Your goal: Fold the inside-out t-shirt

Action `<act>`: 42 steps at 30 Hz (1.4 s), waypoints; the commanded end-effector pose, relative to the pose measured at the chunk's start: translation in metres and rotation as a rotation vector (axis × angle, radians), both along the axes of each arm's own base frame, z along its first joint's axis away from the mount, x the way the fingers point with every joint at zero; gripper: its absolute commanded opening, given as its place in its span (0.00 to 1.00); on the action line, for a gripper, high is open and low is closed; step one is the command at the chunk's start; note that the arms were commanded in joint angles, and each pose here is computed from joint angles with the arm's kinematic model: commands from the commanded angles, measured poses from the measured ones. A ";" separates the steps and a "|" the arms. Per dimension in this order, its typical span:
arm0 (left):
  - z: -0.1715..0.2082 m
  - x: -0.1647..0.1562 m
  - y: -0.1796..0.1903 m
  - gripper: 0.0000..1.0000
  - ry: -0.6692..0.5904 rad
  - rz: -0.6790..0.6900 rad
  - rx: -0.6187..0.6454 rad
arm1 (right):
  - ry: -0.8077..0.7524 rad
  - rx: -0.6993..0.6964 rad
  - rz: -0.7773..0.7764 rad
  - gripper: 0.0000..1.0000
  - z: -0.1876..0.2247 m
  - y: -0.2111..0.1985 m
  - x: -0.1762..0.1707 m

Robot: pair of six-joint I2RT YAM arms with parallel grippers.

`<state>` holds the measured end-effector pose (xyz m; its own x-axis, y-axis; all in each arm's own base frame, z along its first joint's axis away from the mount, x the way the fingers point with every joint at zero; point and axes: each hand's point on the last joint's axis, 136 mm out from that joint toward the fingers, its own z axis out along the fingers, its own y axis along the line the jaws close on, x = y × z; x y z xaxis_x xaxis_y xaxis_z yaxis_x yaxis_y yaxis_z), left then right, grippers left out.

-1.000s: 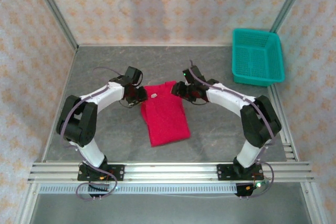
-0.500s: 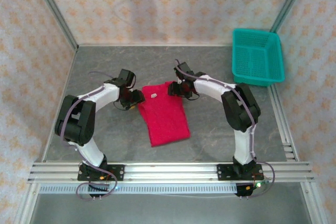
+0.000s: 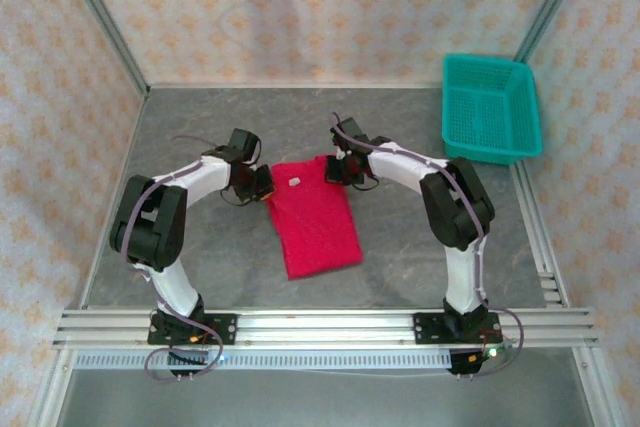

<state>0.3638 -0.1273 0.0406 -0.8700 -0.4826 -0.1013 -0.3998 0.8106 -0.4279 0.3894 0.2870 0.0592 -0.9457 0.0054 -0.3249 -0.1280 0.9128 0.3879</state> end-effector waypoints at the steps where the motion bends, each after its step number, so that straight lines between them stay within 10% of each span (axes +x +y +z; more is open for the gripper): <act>1: 0.037 0.018 -0.007 0.00 -0.102 0.011 -0.051 | -0.088 0.034 -0.015 0.00 0.047 -0.007 0.000; 16: 0.042 0.043 -0.022 0.00 -0.162 -0.072 -0.041 | -0.156 0.018 -0.126 0.01 0.049 -0.032 -0.005; 22: 0.005 0.039 -0.004 0.00 -0.061 -0.064 0.035 | -0.043 0.003 -0.151 0.18 0.000 -0.037 0.003; 30: 0.024 0.027 0.009 0.63 -0.054 -0.088 0.104 | -0.056 -0.001 -0.145 0.60 0.013 -0.050 -0.001; 42: 0.013 0.033 -0.019 0.73 -0.092 -0.115 -0.076 | 0.023 0.122 -0.109 0.72 -0.014 -0.029 0.018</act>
<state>0.3950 -0.1404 0.0727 -0.9023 -0.3837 -0.1967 -0.2532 0.8408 -0.4785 0.3982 0.2448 0.0462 -0.9421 0.1429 -0.3034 -0.0084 0.8943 0.4474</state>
